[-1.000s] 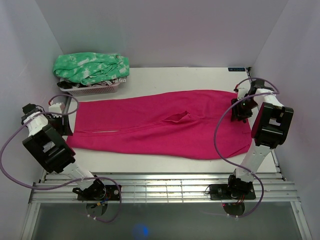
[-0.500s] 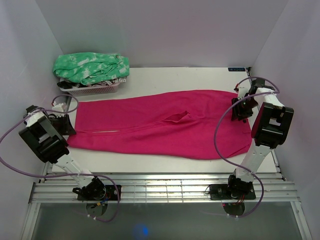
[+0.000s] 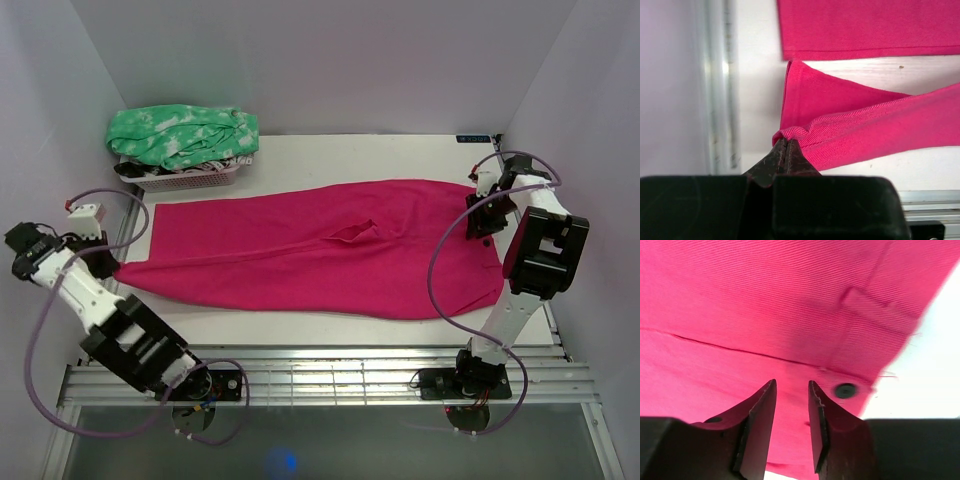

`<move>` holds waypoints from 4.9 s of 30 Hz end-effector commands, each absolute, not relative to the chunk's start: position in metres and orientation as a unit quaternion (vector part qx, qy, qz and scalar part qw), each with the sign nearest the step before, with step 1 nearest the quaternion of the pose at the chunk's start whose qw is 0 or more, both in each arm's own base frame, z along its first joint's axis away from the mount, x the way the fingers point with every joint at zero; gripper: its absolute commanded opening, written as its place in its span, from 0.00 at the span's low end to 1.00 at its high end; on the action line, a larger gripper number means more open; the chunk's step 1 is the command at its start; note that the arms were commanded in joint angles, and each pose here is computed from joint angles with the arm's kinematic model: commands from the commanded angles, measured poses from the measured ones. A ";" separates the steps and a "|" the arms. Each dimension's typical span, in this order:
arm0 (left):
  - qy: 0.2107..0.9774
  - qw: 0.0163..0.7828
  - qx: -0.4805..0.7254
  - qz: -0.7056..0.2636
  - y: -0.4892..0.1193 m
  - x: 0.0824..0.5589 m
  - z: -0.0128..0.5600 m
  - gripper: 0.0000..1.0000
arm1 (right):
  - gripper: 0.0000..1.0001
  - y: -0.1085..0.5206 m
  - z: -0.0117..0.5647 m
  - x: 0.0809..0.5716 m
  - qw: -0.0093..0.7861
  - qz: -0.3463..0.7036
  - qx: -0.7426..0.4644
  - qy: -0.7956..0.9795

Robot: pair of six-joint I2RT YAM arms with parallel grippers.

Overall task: Fold and stack the trousers
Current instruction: Flatten the trousers out

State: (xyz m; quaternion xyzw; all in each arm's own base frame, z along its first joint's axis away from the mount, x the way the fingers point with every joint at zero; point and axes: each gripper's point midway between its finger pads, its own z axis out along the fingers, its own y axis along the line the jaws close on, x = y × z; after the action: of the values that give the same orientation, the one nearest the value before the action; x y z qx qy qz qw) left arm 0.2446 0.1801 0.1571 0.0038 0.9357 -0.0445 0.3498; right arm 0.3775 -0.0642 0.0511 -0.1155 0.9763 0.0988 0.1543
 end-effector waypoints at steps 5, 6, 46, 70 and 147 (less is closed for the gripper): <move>0.912 0.391 0.118 0.041 0.110 0.173 0.230 0.00 | 0.34 -0.065 0.082 0.389 0.198 0.096 -0.128 0.967; 0.907 0.398 0.125 0.061 0.104 0.167 0.241 0.00 | 0.34 -0.065 0.083 0.389 0.199 0.097 -0.128 0.967; 0.918 0.390 0.073 0.029 0.188 0.327 0.191 0.75 | 0.71 -0.090 0.178 0.414 0.284 0.024 -0.176 0.942; 0.826 0.239 0.508 -0.046 0.154 0.201 0.059 0.49 | 0.53 -0.075 0.068 0.202 0.185 0.035 -0.605 0.774; 0.711 0.212 0.671 -0.004 0.176 0.186 0.026 0.42 | 0.08 -0.115 0.039 0.228 0.151 -0.076 -0.708 0.686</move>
State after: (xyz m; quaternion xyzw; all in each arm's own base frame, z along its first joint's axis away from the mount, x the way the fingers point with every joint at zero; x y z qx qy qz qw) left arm 0.1584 0.1619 0.0189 0.4653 0.8590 -0.0926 0.1926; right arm 0.2210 -0.1159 0.0301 -0.6789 0.7137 -0.0779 0.1540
